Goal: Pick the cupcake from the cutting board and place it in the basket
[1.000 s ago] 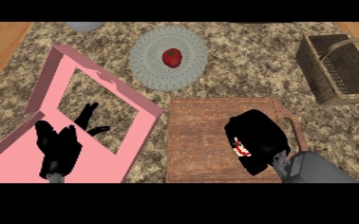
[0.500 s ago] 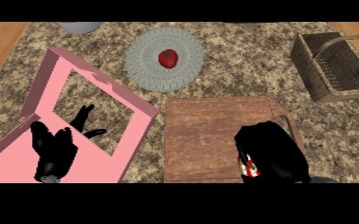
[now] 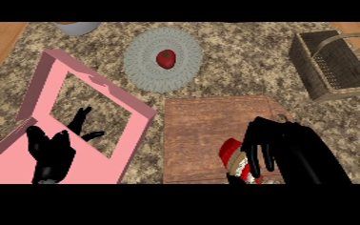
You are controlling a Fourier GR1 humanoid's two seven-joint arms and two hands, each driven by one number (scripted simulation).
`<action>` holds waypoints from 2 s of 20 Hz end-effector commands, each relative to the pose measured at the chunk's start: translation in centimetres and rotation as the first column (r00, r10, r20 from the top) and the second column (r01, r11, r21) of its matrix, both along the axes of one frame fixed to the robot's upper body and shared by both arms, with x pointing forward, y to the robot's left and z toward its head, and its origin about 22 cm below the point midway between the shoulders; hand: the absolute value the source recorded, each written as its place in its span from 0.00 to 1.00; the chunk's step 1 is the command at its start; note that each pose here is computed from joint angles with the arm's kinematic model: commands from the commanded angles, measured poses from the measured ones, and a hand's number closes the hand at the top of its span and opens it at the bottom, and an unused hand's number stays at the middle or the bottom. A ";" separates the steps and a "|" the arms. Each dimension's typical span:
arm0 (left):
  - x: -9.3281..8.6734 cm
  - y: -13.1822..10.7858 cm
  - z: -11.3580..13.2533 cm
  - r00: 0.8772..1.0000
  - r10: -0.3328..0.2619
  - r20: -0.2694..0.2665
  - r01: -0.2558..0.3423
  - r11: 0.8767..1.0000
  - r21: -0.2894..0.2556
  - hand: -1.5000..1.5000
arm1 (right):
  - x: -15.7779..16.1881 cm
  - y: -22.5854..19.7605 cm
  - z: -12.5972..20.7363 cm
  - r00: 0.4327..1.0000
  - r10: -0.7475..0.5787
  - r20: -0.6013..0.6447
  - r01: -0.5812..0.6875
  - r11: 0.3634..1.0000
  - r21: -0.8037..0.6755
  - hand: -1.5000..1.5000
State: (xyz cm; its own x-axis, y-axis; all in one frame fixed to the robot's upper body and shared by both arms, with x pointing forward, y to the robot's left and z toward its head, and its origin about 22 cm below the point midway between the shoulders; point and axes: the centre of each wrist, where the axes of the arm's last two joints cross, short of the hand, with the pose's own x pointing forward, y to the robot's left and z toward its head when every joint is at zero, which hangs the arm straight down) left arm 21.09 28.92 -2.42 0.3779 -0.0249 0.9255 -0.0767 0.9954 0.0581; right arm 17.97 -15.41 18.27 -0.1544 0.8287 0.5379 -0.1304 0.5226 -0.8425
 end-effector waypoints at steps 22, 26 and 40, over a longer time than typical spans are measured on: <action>-2.9 1.0 -2.5 0.986 -0.008 -0.165 0.020 0.997 0.072 0.50 | 5.9 -12.6 20.6 0.848 -0.488 0.207 0.379 0.831 0.408 1.00; -1.4 0.5 -2.5 0.986 -0.006 -0.169 0.021 0.996 0.084 0.50 | 7.0 -15.8 22.6 0.849 -0.490 0.199 0.392 0.835 0.386 1.00; -1.8 -0.8 -2.2 0.987 -0.039 -0.158 0.050 0.997 0.063 0.50 | 14.8 -20.8 18.2 0.847 -0.524 0.094 0.440 0.789 0.430 1.00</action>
